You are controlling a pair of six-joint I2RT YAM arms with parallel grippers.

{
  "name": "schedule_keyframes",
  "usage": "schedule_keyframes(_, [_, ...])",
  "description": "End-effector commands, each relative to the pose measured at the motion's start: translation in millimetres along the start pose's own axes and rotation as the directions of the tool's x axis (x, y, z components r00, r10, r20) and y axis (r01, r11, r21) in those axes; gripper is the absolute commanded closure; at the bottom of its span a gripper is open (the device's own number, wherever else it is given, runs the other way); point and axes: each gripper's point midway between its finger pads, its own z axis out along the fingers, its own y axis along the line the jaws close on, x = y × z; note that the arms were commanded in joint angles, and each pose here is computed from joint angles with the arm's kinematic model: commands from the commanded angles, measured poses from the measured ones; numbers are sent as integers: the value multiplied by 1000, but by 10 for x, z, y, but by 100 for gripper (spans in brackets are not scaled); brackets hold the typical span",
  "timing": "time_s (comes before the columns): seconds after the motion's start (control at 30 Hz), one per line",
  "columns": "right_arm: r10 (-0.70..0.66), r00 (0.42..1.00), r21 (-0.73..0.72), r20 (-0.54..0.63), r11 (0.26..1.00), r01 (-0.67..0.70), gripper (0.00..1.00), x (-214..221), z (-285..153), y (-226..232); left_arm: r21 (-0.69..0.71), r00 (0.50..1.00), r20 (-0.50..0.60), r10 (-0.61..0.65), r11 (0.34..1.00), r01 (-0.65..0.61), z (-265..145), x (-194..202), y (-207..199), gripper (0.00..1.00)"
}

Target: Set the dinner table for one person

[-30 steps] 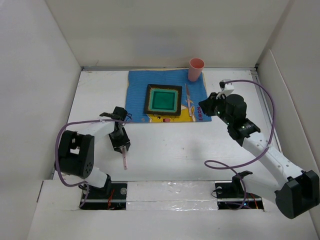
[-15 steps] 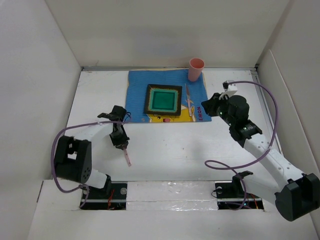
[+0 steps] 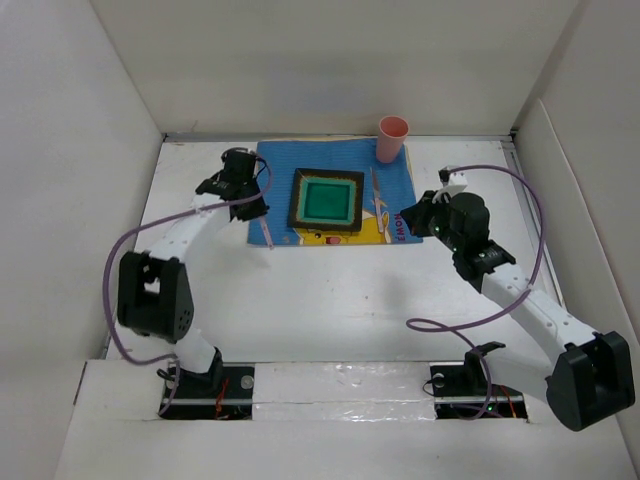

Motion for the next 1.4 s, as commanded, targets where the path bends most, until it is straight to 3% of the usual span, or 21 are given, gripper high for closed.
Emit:
schedule_keyframes(0.0, [-21,995,-44,102,999,26,100,-250,-39,120,46,991,108,85,995,-90,140,-477,-282,100])
schedule_keyframes(0.1, [-20,993,-33,116,999,24,100,-247,-46,91,-21,984,114,138,990,-136,380,-718,-319,100])
schedule_keyframes(0.13, [-19,993,-39,119,999,24,100,-258,-47,105,-48,986,70,152,988,-148,522,-729,-327,100])
schedule_keyframes(0.2, [-22,994,-41,105,999,26,90,-231,-27,131,-106,978,39,205,974,-200,684,-751,-319,100])
schedule_keyframes(0.5, [-25,999,-43,45,999,27,77,-100,117,130,-275,919,23,394,886,-373,898,-711,-621,100])
schedule_keyframes(0.77, [-37,999,-20,36,999,38,70,-89,148,109,-294,920,20,391,882,-368,937,-745,-626,100])
schedule_keyframes(1.07, [-37,999,-29,26,999,38,68,-60,159,143,-315,928,-3,373,880,-355,1001,-756,-408,100])
schedule_keyframes(1.37, [-40,999,-20,14,999,40,67,-31,200,119,-291,929,-35,367,886,-361,1233,-732,-445,100])
